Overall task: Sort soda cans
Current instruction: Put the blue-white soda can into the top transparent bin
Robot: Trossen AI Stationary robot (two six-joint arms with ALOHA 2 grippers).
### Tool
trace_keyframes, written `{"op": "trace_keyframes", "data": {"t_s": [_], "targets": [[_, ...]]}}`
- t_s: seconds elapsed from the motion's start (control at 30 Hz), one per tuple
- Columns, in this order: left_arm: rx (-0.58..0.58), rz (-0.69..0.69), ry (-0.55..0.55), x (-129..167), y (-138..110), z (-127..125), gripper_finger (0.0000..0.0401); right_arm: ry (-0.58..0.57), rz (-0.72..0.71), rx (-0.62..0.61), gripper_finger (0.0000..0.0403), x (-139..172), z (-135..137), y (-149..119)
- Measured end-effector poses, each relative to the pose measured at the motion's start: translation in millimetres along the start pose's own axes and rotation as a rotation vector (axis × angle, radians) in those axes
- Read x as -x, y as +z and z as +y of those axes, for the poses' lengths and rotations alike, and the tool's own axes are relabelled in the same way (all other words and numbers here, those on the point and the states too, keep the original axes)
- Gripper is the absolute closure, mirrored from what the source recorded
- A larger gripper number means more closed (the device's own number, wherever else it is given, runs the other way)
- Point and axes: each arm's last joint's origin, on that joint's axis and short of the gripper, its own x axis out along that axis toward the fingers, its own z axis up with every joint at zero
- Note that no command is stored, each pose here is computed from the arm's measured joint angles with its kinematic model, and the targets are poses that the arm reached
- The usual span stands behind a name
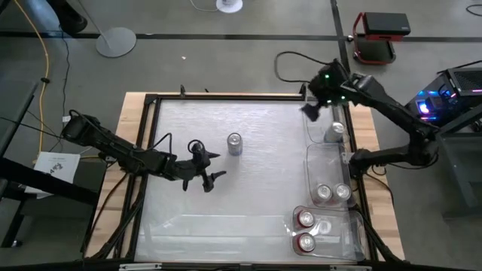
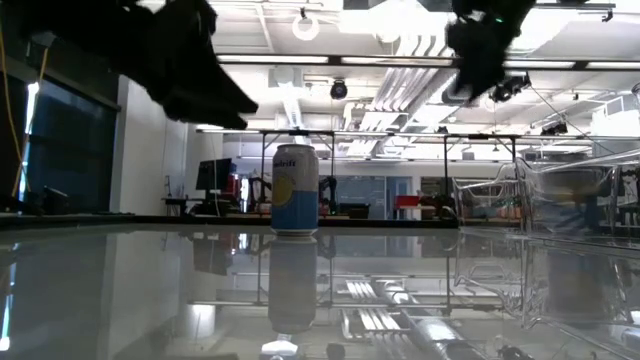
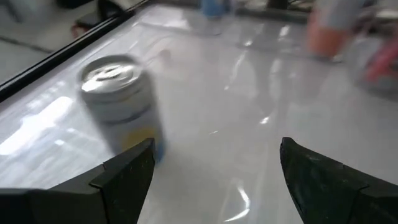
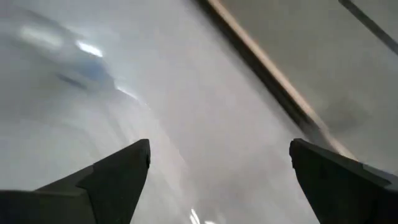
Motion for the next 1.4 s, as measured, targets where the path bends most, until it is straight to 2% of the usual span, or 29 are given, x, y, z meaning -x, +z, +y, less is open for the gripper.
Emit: {"op": "trace_keyframes", "data": {"t_s": [0.17,0.33,0.43,0.6,0.87,1.0,1.13,1.27,1.33,1.4], "targets": [[0.023,0.031,0.054,-8,-17,20,0.0082,0.356,-0.277,0.180,0.0028,-47,41,9],[0.105,-0.013,0.023,-20,-39,56,0.0082,0.456,-0.549,0.282,0.0028,-104,86,11],[0.086,-0.107,0.004,-26,-39,69,0.0082,0.473,-0.594,0.348,0.0028,-130,109,15],[0.013,-0.156,-0.102,-45,-31,71,0.0082,0.451,-0.533,0.365,0.0028,-164,132,34],[-0.005,-0.103,-0.075,-84,-35,64,0.0082,0.508,-0.323,0.394,0.0028,-193,154,53],[0.016,-0.060,-0.088,-90,-44,58,0.0082,0.464,-0.217,0.411,0.0028,-199,154,49],[0.036,-0.029,-0.063,-92,-52,55,0.0082,0.358,-0.142,0.422,0.0028,-195,148,43],[0.063,-0.032,-0.063,-94,-52,54,0.0082,0.262,-0.051,0.389,0.0028,-169,133,39],[0.052,-0.054,-0.059,-98,-44,52,0.0082,0.233,0.022,0.356,0.0028,-156,126,31],[-0.015,-0.092,-0.082,-105,-27,48,0.0082,0.211,0.080,0.332,0.0028,-145,121,20]]}}
